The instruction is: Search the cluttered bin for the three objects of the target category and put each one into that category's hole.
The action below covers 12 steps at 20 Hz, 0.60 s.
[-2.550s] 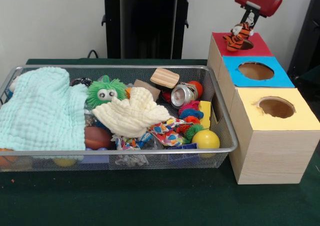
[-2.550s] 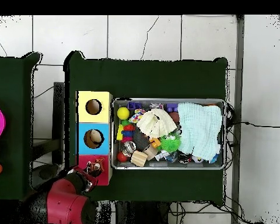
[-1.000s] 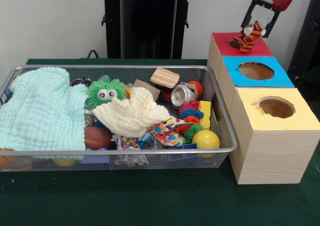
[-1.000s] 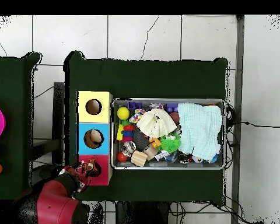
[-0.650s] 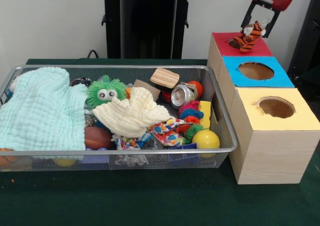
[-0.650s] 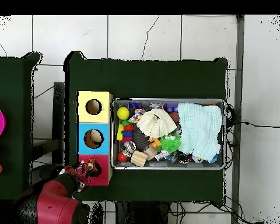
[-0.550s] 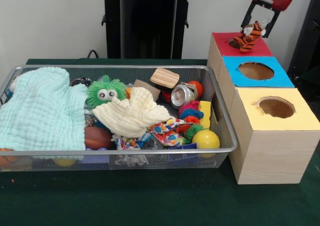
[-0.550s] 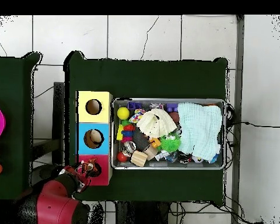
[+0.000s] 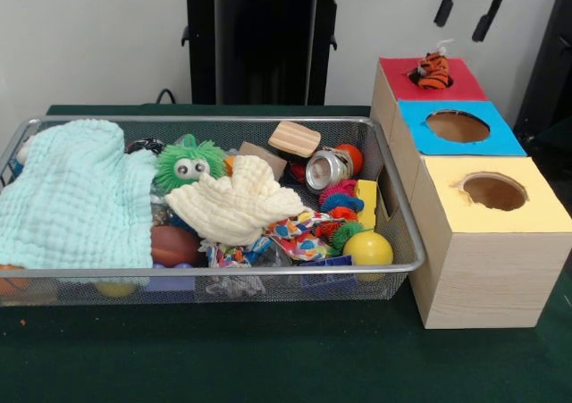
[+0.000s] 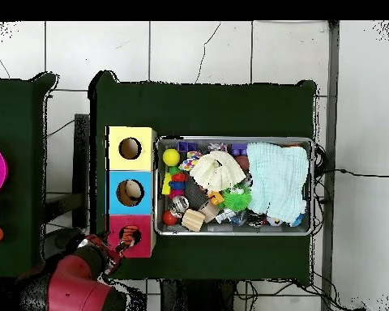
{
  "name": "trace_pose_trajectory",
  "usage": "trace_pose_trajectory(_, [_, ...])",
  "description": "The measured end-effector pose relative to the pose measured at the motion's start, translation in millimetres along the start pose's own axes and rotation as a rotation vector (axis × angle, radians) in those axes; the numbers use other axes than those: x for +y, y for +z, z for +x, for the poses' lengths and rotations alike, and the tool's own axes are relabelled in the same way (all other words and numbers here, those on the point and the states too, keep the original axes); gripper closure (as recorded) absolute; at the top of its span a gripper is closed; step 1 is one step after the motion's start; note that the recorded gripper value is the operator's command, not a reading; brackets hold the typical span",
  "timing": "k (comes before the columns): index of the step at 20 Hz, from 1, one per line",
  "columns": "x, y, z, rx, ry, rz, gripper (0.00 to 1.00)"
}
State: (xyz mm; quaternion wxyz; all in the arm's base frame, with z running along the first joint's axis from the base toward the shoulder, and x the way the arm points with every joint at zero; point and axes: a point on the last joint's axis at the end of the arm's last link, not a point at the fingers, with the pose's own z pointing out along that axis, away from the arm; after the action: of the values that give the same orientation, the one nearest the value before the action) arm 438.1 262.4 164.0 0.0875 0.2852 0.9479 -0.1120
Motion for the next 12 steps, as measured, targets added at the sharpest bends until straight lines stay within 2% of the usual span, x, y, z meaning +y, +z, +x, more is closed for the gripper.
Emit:
trace_pose_trajectory(5, [-9.0,-23.7,-10.0,0.003,0.033,-0.028,0.0])
trace_pose_trajectory(12, [-21.4,-38.1,-18.9,-0.007,0.064,-0.045,0.0])
